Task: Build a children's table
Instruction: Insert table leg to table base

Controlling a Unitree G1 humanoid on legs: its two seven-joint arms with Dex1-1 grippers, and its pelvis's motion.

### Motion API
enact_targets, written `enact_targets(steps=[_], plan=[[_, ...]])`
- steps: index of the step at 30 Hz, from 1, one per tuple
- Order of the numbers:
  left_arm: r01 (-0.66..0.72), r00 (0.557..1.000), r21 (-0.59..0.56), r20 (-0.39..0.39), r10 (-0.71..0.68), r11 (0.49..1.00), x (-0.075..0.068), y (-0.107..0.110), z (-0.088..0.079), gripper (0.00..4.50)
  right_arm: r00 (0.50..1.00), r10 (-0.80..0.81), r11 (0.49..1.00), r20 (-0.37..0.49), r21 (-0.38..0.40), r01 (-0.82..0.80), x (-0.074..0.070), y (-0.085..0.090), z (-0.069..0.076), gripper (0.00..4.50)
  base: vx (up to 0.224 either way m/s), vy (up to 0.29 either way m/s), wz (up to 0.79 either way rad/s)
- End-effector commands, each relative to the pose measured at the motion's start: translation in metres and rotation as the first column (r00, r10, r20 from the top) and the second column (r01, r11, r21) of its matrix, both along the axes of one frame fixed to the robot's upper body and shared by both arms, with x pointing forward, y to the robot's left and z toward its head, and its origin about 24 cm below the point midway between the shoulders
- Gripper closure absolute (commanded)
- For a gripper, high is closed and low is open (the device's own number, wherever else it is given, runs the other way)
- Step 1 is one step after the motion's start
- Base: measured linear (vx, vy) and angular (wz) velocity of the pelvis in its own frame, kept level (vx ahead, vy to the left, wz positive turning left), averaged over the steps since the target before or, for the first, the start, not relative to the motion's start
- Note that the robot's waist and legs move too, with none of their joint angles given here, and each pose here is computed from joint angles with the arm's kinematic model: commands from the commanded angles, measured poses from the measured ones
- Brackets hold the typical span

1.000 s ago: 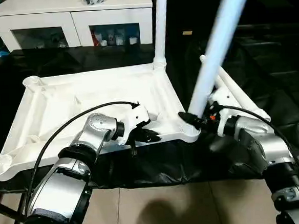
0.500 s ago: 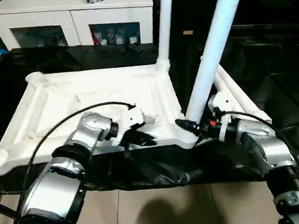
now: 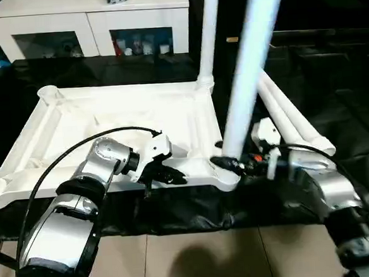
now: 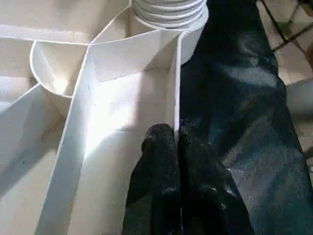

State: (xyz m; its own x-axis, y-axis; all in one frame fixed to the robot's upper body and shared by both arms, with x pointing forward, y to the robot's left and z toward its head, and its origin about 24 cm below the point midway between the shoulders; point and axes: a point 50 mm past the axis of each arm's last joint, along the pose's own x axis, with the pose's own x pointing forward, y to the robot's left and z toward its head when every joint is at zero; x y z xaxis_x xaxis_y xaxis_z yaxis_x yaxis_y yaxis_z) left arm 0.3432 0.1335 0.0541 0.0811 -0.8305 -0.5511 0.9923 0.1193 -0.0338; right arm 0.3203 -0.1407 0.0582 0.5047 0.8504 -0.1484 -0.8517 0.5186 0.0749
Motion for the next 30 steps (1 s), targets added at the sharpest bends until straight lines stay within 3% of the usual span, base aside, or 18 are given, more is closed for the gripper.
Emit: enact_targets(steps=[1, 3, 7, 8, 9, 11, 18, 24, 30], plan=[[-0.077, 0.992, -0.099, 0.088, 0.086, 0.992, 0.016, -0.016, 0.025, 4.50, 0.986, -0.117, 0.990, -0.122, -0.088, 0.107, -0.002, 0.002, -0.033, 2.59, 0.000, 0.000, 0.00], [-0.166, 0.978, -0.103, 0.111, 0.177, 0.981, 0.022, -0.019, 0.027, 4.50, 0.961, -0.254, 0.965, -0.109, -0.094, 0.244, 0.010, 0.000, -0.032, 2.59, 0.000, 0.000, 0.00], [-0.275, 0.948, -0.133, 0.125, 0.291, 0.952, 0.029, -0.028, 0.030, 4.50, 0.930, -0.354, 0.934, -0.101, -0.097, 0.345, 0.017, -0.002, -0.031, 2.59, 0.000, 0.000, 0.00], [-0.392, 0.897, -0.174, 0.144, 0.418, 0.903, 0.037, -0.039, 0.035, 4.50, 0.902, -0.421, 0.906, -0.091, -0.088, 0.414, 0.022, 0.000, -0.030, 2.59, 0.000, 0.000, 0.00], [-0.425, 0.876, -0.182, 0.164, 0.453, 0.887, 0.039, -0.042, 0.037, 4.50, 0.897, -0.432, 0.901, -0.090, -0.083, 0.425, 0.023, 0.002, -0.030, 2.59, 0.000, 0.000, 0.00], [-0.420, 0.867, -0.173, 0.215, 0.450, 0.891, 0.038, -0.048, 0.037, 4.50, 0.900, -0.427, 0.904, -0.084, -0.074, 0.422, 0.023, 0.005, -0.031, 2.59, 0.000, 0.000, 0.00], [-0.355, 0.899, -0.174, 0.207, 0.387, 0.919, 0.031, -0.044, 0.029, 4.50, 0.911, -0.405, 0.914, -0.074, -0.066, 0.401, 0.018, -0.003, -0.035, 2.59, 0.000, 0.000, 0.00], [-0.184, 0.956, -0.176, 0.196, 0.218, 0.967, 0.019, -0.041, 0.027, 4.50, 0.925, -0.368, 0.928, -0.098, -0.096, 0.359, 0.010, -0.017, -0.041, 2.59, 0.000, 0.000, 0.00], [-0.033, 0.981, -0.112, 0.186, 0.054, 0.993, 0.010, -0.031, 0.023, 4.50, 0.942, -0.323, 0.946, -0.089, 0.000, 0.324, 0.018, -0.026, -0.018, 2.59, 0.000, 0.000, 0.00]])
